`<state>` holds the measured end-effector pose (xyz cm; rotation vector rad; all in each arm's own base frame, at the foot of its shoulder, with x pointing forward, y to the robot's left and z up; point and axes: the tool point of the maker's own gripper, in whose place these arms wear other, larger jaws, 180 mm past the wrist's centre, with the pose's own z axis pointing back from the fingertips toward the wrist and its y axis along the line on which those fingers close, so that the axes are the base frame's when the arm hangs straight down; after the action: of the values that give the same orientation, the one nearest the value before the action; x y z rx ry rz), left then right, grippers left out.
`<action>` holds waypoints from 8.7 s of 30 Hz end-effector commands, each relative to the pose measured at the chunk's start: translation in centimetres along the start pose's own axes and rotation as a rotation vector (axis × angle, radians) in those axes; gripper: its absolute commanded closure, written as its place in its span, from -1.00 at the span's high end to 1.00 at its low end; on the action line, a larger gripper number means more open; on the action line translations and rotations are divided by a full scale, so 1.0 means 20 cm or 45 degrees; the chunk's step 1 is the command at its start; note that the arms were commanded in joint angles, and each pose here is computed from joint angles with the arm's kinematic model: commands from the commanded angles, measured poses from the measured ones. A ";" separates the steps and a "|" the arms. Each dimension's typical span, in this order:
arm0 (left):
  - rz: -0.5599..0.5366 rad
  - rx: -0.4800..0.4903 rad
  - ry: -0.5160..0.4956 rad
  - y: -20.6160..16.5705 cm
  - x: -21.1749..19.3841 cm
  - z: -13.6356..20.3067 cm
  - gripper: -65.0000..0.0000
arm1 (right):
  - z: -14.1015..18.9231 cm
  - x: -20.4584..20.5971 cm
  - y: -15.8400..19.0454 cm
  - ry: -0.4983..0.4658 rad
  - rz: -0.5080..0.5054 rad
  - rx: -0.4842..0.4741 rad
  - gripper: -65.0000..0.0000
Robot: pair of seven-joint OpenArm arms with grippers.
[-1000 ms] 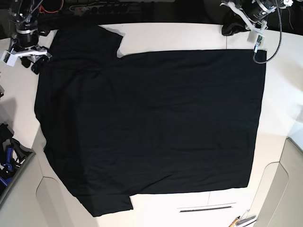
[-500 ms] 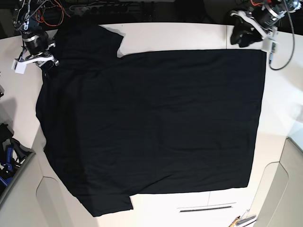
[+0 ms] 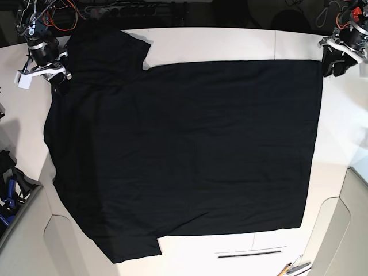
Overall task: Fold the T-shirt properly
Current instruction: 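Lower both grippers and grasp the shirt's shoulder corners, then lift the shirt with both grippers and pull it toward the robot, then regrasp the shirt edge with the right gripper near the sleeve, then drag the shirt with both grippers to straighten it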
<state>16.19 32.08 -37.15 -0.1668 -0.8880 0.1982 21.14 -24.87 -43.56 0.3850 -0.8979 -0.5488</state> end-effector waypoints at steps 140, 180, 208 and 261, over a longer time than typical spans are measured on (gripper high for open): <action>0.088 -0.048 -0.275 0.13 0.54 -0.13 0.01 | 0.05 -0.15 0.28 0.236 0.002 0.217 -0.90; 0.091 -0.160 -0.227 0.00 0.51 -0.20 -0.88 | -0.30 0.53 0.83 -0.109 0.406 0.433 -1.00; -0.222 -0.001 0.343 -0.09 -0.16 -0.33 -1.00 | 0.00 0.07 0.05 0.382 0.742 -0.010 -1.00; -0.055 -0.118 0.389 -0.05 -0.18 -0.17 -1.00 | 0.21 0.09 0.03 0.441 0.934 -0.211 -1.00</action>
<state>17.20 29.51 -41.71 -0.2764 -0.6274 0.1140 17.97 -25.49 -40.54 -0.0070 -0.5564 0.1083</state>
